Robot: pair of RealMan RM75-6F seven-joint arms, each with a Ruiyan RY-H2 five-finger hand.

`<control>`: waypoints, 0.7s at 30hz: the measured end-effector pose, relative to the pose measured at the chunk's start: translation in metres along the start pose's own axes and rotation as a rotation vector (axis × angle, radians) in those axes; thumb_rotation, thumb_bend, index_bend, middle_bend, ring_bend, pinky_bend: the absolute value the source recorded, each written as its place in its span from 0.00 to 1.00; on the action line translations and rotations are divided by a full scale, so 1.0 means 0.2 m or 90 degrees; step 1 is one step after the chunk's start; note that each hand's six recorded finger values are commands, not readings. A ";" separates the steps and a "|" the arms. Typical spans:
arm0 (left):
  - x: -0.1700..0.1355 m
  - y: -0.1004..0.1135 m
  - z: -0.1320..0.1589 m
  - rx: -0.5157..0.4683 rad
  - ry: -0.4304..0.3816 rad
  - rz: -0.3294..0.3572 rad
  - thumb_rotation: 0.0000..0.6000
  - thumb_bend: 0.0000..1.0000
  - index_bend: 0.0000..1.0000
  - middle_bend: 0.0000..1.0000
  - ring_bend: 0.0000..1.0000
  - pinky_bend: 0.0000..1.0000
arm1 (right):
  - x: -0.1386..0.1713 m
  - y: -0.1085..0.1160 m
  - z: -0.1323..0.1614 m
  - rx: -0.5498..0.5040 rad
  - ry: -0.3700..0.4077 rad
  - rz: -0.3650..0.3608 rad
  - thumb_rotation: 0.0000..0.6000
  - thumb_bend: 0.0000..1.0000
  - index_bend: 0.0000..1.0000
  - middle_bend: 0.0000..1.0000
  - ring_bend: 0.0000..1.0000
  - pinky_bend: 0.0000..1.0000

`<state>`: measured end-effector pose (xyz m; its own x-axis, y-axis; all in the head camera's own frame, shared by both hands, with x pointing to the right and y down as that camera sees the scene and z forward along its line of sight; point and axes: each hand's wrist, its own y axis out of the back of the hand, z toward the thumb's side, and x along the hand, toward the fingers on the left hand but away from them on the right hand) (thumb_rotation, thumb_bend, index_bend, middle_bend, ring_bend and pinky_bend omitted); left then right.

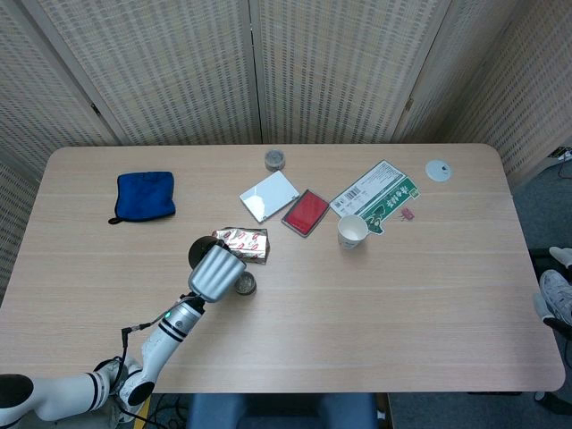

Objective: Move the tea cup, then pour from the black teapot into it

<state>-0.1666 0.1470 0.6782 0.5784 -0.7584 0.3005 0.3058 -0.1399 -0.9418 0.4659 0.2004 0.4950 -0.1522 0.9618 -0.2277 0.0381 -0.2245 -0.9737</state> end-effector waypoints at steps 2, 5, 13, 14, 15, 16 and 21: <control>0.00 0.00 0.00 0.002 0.000 0.001 1.00 0.36 1.00 1.00 0.96 0.67 | 0.00 0.00 0.00 0.000 0.000 0.000 1.00 0.25 0.24 0.24 0.18 0.25; 0.00 0.00 0.01 0.006 -0.003 0.004 1.00 0.36 1.00 1.00 0.96 0.67 | 0.00 0.00 0.00 0.000 0.000 -0.001 1.00 0.25 0.24 0.24 0.18 0.25; 0.00 0.01 0.01 0.018 -0.005 0.007 1.00 0.36 1.00 1.00 0.96 0.67 | 0.00 0.01 0.00 0.000 0.000 -0.003 1.00 0.25 0.24 0.24 0.18 0.25; 0.00 0.00 0.01 0.018 -0.005 0.007 1.00 0.36 1.00 1.00 0.96 0.67 | 0.00 0.01 0.00 0.000 0.001 -0.003 1.00 0.25 0.24 0.24 0.18 0.25; 0.00 0.01 0.01 0.018 -0.005 0.007 1.00 0.36 1.00 1.00 0.96 0.67 | 0.00 0.01 0.00 0.000 0.001 -0.003 1.00 0.25 0.24 0.24 0.18 0.25; 0.00 0.01 0.01 0.019 -0.006 0.007 1.00 0.36 1.00 1.00 0.96 0.67 | 0.00 0.01 0.00 0.000 0.000 -0.003 1.00 0.25 0.24 0.24 0.18 0.25; 0.00 0.01 0.01 0.019 -0.006 0.007 1.00 0.36 1.00 1.00 0.96 0.67 | 0.00 0.01 0.00 0.000 0.000 -0.004 1.00 0.25 0.24 0.24 0.18 0.25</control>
<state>-0.1652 0.1486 0.6770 0.5887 -0.7542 0.2909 0.3214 -0.1118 -0.9403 0.4668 0.2011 0.4938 -0.1531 0.9629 -0.2222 0.0370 -0.2192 -0.9750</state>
